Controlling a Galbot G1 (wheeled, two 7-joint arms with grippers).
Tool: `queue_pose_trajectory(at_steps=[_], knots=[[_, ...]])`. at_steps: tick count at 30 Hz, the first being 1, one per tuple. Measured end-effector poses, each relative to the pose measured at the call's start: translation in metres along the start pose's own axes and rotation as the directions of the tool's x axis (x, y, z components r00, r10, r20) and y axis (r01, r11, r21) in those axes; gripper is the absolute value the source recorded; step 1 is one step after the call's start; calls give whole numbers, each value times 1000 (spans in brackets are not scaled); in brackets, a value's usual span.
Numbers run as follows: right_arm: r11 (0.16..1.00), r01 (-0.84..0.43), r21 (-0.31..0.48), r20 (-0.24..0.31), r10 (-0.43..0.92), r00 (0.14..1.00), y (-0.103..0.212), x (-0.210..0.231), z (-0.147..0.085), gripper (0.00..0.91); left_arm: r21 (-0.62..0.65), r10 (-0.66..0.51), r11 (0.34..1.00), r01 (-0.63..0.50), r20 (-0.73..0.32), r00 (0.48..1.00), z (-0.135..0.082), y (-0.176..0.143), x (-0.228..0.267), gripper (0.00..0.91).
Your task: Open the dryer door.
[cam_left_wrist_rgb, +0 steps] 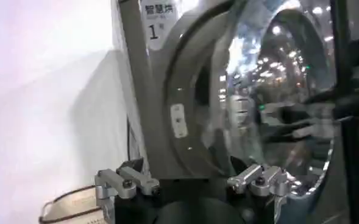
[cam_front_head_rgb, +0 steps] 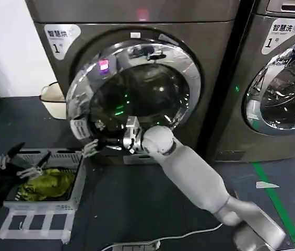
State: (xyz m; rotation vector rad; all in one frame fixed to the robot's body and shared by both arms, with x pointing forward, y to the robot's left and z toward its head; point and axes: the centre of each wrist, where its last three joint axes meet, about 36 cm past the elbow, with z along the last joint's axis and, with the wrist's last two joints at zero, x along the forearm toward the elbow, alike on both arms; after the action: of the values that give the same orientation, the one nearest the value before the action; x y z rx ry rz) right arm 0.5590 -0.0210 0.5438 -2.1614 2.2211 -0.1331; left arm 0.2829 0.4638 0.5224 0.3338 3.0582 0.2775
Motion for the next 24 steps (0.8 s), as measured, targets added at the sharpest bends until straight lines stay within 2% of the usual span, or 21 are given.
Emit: queue_pose_trajectory(at_steps=[12,24], knots=[[983,176,58,36,-178,983,9,37,-2,907,-17,2,1000,-2,21,1000,-15,16,-14,907],[968,243,65,47,-246,968,3,71,7,907,-15,43,999,-43,35,998,-23,11,-25,907]])
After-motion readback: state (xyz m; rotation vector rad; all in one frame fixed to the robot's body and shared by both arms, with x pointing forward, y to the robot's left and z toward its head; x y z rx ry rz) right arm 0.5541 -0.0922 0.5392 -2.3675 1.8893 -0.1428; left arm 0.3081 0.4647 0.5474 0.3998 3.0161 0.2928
